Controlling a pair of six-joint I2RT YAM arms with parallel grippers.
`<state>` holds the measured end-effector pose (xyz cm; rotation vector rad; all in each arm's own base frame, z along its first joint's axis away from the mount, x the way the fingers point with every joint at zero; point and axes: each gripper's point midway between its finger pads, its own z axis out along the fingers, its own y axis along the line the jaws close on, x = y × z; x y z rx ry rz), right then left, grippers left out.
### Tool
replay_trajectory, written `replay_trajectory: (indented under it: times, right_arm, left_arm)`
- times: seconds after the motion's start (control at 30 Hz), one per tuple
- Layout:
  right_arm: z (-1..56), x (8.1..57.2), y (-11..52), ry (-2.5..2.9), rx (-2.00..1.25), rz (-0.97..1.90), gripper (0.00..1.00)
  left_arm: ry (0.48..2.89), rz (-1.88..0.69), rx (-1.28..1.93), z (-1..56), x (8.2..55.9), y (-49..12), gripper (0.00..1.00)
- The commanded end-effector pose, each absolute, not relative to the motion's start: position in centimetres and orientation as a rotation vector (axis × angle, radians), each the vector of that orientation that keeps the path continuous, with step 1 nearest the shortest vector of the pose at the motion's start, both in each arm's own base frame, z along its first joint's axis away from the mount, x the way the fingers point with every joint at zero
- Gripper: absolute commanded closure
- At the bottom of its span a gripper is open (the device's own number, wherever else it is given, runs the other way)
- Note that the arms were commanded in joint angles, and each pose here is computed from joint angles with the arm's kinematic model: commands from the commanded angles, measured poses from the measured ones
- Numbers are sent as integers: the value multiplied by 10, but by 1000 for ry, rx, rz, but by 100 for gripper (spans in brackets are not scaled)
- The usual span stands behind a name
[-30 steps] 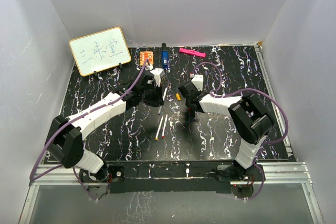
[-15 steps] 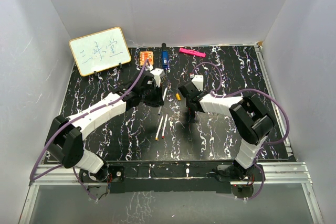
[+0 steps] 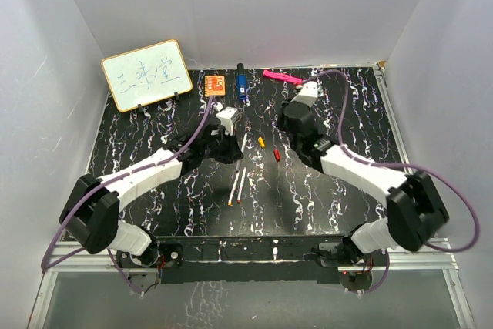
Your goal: Insert the pens into the pen caps
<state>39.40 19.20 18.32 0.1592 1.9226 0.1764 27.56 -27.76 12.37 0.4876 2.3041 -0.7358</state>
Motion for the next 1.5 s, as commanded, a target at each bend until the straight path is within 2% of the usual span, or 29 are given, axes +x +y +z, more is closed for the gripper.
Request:
replay_trajectory:
  times: [0.0, 0.2, 0.43, 1.47]
  right_arm:
    - [268, 387, 205, 1551, 96, 429, 100]
    - [317, 346, 210, 1265, 3, 641, 100]
    - [329, 322, 218, 1170, -38, 776, 100]
    - [322, 316, 224, 1153, -31, 854, 100]
  left_arm:
    - [2077, -903, 513, 166, 279, -305, 100]
    - [1914, -1021, 575, 188, 265, -337, 100]
    - [1838, -1090, 601, 206, 259, -355, 100]
    - [1749, -1159, 602, 235, 253, -365, 100]
